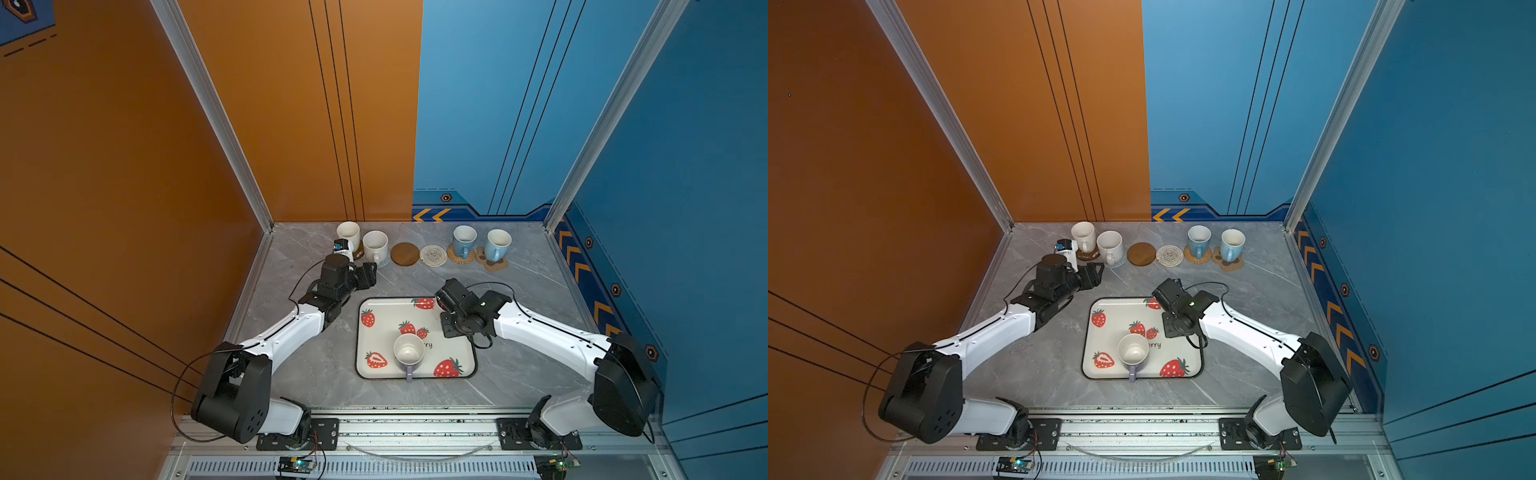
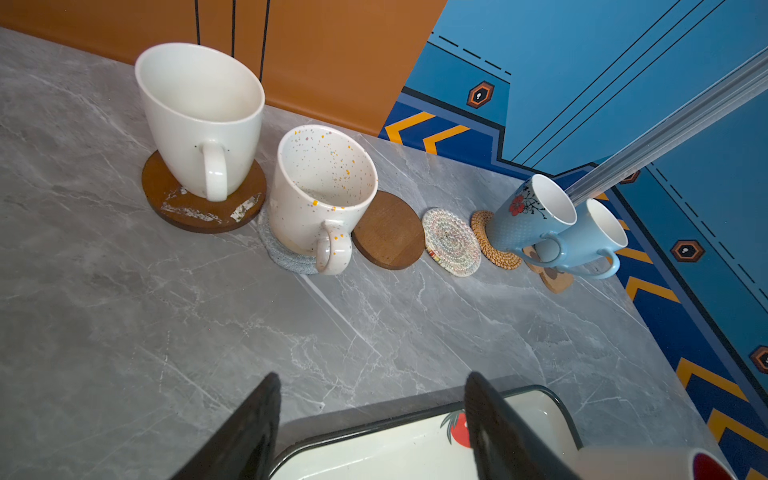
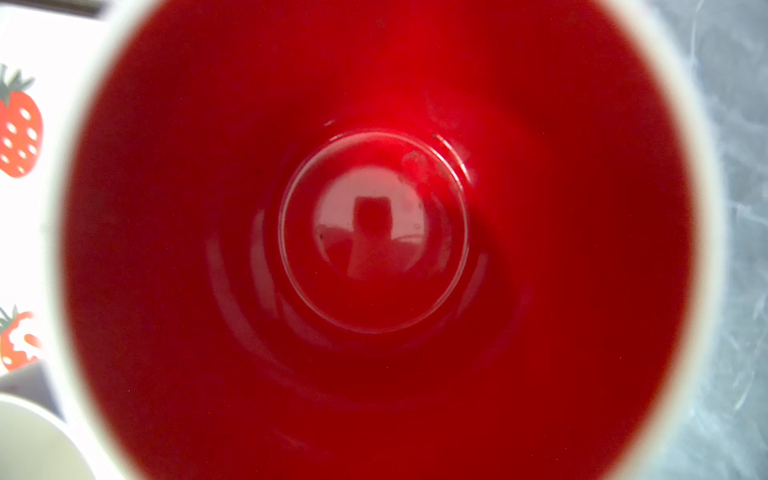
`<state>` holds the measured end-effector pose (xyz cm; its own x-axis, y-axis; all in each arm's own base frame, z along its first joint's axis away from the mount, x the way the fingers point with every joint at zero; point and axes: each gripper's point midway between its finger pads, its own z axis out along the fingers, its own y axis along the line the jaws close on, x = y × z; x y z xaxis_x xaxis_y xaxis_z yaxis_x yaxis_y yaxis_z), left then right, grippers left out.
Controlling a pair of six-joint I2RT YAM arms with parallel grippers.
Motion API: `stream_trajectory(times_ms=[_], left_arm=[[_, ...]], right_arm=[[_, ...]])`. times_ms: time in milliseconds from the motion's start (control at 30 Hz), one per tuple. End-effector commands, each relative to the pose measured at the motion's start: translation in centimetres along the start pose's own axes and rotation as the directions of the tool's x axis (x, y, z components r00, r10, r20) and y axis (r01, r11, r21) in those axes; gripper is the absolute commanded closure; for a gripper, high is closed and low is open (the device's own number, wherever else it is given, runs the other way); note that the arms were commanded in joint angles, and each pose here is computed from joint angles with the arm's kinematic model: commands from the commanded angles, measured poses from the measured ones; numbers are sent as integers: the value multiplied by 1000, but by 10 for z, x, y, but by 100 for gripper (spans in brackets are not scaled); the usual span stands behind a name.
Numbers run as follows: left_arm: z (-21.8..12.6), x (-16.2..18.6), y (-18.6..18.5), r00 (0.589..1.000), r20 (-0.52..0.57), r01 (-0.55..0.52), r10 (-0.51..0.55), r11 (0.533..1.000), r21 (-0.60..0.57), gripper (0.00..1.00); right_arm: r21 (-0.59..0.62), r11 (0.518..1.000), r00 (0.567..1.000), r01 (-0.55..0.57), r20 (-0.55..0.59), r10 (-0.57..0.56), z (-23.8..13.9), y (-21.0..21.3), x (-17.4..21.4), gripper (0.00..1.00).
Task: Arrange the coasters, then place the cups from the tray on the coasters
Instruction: 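Lift the red-lined mug with the right gripper toward the coaster row, then carry the red-lined mug over the woven coaster beside the wooden coaster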
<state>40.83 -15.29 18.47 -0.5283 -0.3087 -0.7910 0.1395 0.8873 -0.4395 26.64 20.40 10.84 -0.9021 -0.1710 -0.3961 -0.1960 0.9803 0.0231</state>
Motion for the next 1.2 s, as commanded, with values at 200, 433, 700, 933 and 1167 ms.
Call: stream_trajectory(times_ms=[200,433,700,933,1167], left_arm=[[-2,-16,-3,999,39,0,-1,1000,18,29],[-3,-18,6,999,44,7,-7,1000,-1,29],[-1,-19,11,999,43,15,-15,1000,-2,29],[0,-19,9,999,42,23,-23,1000,11,29],[1,-20,14,999,41,26,-26,1000,1,29]], right_arm=[[-19,997,995,80,63,-79,-2,9,-56,100],[-13,997,995,70,75,-69,7,3,-88,100],[-5,997,995,73,75,-72,22,3,-112,100],[1,998,994,67,82,-67,34,-2,-133,100],[-3,998,993,67,95,-66,41,-5,-153,100]])
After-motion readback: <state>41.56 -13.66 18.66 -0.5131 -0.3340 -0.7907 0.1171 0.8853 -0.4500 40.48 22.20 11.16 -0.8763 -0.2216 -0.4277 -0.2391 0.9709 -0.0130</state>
